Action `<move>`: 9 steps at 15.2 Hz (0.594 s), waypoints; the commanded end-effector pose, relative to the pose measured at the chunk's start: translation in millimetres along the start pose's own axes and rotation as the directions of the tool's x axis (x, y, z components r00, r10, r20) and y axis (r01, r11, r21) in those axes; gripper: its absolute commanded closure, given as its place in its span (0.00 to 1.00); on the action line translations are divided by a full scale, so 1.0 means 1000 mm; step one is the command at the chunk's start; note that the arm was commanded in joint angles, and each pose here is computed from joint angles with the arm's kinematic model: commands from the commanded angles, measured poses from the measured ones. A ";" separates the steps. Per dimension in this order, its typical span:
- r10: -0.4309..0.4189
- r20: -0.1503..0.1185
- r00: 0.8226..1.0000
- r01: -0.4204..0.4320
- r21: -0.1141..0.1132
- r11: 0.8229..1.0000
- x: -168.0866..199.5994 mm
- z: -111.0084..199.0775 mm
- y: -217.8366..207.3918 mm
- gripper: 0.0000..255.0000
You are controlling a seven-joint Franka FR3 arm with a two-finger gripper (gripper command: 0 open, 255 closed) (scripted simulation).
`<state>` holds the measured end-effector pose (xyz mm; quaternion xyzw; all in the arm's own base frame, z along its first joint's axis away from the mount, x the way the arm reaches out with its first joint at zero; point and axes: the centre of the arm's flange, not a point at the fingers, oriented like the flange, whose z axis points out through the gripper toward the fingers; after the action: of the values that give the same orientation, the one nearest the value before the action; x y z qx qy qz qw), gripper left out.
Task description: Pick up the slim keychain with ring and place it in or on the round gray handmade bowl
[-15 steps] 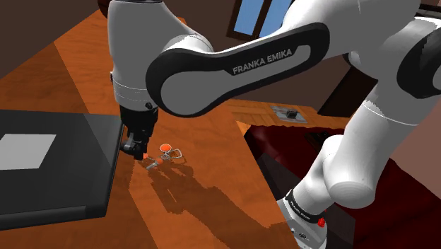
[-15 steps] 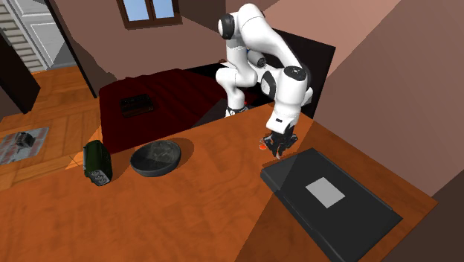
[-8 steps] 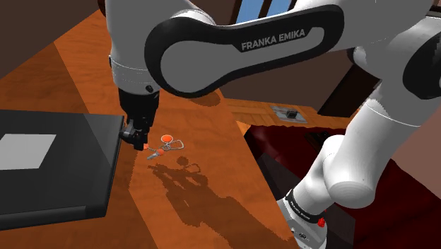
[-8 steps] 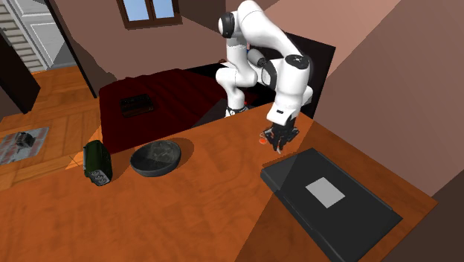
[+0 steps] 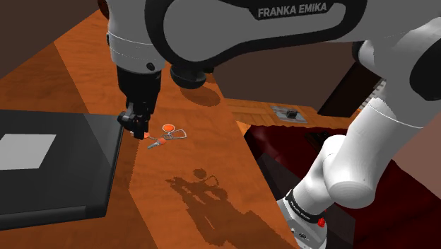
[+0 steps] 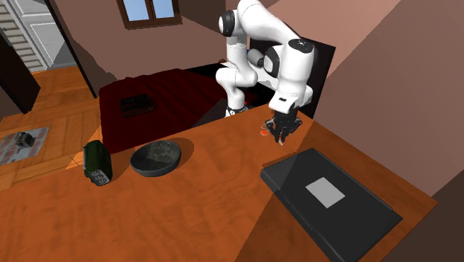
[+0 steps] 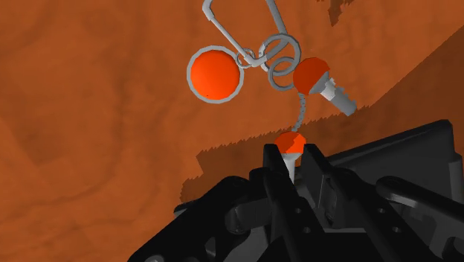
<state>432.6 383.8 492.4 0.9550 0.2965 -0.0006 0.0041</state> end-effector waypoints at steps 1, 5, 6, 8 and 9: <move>0.000 0.000 1.000 0.000 0.000 1.000 0.001 -0.011 0.002 1.00; 0.000 0.000 1.000 0.000 0.000 1.000 0.001 -0.032 0.002 1.00; 0.000 0.000 1.000 0.000 0.000 1.000 0.001 -0.037 0.002 1.00; 0.000 0.000 1.000 0.000 0.000 1.000 0.001 -0.047 0.002 1.00; 0.000 0.000 1.000 0.000 0.000 1.000 0.001 -0.053 0.002 1.00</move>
<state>434.1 383.6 539.1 0.9550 0.2965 -0.0006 0.0041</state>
